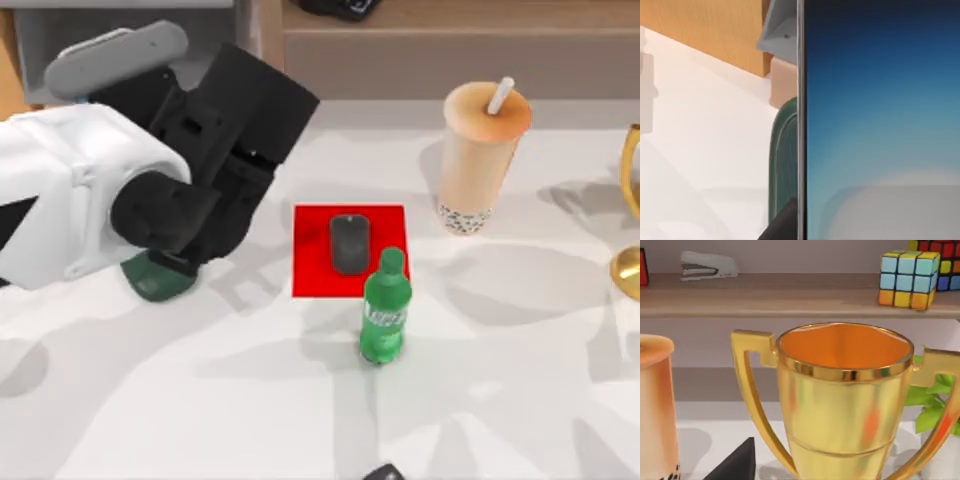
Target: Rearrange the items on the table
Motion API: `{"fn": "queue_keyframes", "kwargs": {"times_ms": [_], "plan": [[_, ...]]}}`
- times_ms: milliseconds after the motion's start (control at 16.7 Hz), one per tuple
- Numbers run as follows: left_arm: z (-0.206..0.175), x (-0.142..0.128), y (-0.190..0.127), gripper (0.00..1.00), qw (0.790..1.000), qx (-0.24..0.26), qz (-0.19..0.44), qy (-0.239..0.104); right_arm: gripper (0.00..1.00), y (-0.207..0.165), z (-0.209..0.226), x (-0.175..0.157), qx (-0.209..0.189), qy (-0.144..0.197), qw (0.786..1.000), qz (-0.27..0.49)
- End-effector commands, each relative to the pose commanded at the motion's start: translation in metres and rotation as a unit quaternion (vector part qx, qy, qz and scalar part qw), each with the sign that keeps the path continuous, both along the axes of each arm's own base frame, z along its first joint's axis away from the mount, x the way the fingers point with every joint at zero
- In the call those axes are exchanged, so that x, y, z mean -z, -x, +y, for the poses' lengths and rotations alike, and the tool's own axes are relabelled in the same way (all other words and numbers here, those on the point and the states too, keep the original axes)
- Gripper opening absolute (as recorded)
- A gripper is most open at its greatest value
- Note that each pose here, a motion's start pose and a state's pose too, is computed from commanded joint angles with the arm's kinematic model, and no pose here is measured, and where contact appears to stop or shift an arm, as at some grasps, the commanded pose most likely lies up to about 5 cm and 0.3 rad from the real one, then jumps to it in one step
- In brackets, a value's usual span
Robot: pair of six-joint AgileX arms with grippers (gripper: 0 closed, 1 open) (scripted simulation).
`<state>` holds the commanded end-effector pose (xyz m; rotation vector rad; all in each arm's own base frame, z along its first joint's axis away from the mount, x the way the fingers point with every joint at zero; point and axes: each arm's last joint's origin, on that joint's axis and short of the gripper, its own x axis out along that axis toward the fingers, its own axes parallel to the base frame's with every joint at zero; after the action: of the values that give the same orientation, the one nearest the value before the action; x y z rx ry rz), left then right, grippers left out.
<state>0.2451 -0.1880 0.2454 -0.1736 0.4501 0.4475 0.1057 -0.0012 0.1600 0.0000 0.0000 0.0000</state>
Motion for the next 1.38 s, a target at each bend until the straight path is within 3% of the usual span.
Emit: {"fn": "queue_keyframes", "kwargs": {"times_ms": [240, 660, 960, 1380], "plan": [[0.012, -0.006, -0.003, 0.0, 1.0, 0.005, -0.013, 0.024, 1.0, 0.0, 0.0, 0.0, 0.0, 0.0, 1.0, 0.0], [0.021, 0.031, -0.04, 0.0, 0.999, -0.014, 0.011, -0.027, 1.0, 0.0, 0.0, 0.0, 0.0, 0.0, 1.0, 0.0], [0.022, 0.033, -0.044, 0.0, 0.999, -0.017, 0.012, -0.031, 1.0, 0.0, 0.0, 0.0, 0.0, 0.0, 1.0, 0.0], [0.022, 0.033, -0.044, 0.53, 0.999, -0.017, 0.012, -0.031, 1.0, 0.0, 0.0, 0.0, 0.0, 0.0, 1.0, 0.0]]}}
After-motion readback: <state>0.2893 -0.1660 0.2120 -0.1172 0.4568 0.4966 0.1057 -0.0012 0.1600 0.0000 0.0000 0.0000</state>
